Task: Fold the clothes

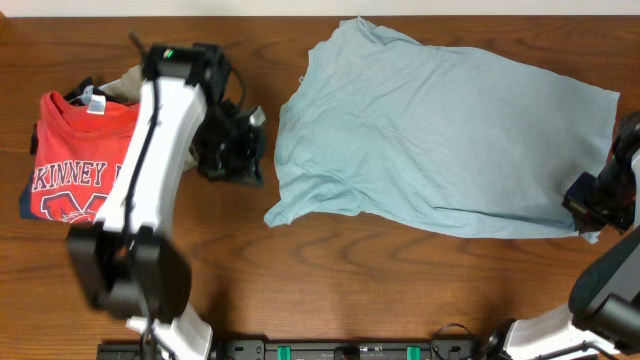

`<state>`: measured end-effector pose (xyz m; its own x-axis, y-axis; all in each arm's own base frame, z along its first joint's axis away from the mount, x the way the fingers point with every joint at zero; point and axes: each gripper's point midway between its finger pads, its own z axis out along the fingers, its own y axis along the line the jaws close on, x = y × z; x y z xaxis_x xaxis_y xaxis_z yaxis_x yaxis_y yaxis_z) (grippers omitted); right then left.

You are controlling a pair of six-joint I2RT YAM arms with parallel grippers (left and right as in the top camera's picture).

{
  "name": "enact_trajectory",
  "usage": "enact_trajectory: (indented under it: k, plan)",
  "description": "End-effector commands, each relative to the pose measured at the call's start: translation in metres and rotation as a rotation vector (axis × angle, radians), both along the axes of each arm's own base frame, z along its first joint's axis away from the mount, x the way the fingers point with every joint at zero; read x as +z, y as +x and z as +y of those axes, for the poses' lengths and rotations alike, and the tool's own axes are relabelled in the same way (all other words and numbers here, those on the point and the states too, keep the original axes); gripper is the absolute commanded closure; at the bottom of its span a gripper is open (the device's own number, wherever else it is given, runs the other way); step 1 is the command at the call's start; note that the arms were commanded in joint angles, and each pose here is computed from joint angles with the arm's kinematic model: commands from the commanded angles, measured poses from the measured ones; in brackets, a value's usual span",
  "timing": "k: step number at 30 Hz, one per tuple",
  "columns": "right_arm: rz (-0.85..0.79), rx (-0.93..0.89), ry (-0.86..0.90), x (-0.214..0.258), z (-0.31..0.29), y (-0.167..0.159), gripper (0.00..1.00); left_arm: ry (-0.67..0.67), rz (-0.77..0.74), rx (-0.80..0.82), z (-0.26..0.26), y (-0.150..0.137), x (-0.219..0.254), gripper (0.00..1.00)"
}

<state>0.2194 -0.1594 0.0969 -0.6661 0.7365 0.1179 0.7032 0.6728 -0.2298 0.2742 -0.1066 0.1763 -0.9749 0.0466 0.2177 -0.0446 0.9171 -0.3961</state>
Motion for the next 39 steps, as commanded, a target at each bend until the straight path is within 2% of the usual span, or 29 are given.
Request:
enact_trajectory:
  k: [1, 5, 8, 9, 11, 12, 15, 21, 26, 33, 39]
  plan:
    - [-0.039, -0.046, -0.046, 0.01, -0.002, -0.011, 0.99, 0.023, -0.007, 0.098, 0.008, -0.02, 0.0, 0.94]
    - [-0.086, -0.051, -0.066, 0.012, 0.0, -0.014, 0.99, 0.014, -0.087, 0.143, 0.008, -0.032, -0.009, 0.94]
    - [-0.125, -0.052, -0.056, 0.014, 0.003, -0.009, 0.99, 0.0, -0.158, 0.134, 0.005, -0.027, -0.024, 0.94]
    - [-0.128, -0.051, -0.055, 0.014, 0.003, -0.008, 0.99, -0.004, -0.175, 0.127, 0.002, -0.024, -0.03, 0.9]
    - [-0.127, -0.05, -0.054, 0.013, 0.004, -0.008, 0.99, -0.013, -0.214, 0.109, -0.004, -0.016, -0.044, 0.58]
    - [-0.126, -0.05, -0.054, 0.013, 0.004, -0.009, 0.99, -0.017, -0.231, 0.099, -0.007, -0.012, -0.051, 0.48]
    - [-0.124, -0.05, -0.053, 0.013, 0.004, -0.009, 0.98, -0.03, -0.271, 0.071, -0.017, -0.003, -0.074, 0.34]
    - [-0.125, -0.05, -0.053, 0.013, 0.004, -0.009, 0.96, -0.027, -0.272, 0.059, -0.022, 0.007, -0.111, 0.32]
    - [-0.127, -0.05, -0.054, 0.013, 0.004, -0.008, 0.96, 0.002, -0.207, 0.061, -0.021, 0.013, -0.147, 0.3]
    - [-0.129, -0.05, -0.055, 0.013, 0.003, -0.008, 0.96, 0.02, -0.109, 0.048, -0.028, 0.007, -0.19, 0.27]
    - [-0.136, -0.05, -0.059, 0.013, 0.002, -0.006, 0.96, 0.002, -0.082, -0.004, -0.051, -0.006, -0.192, 0.27]
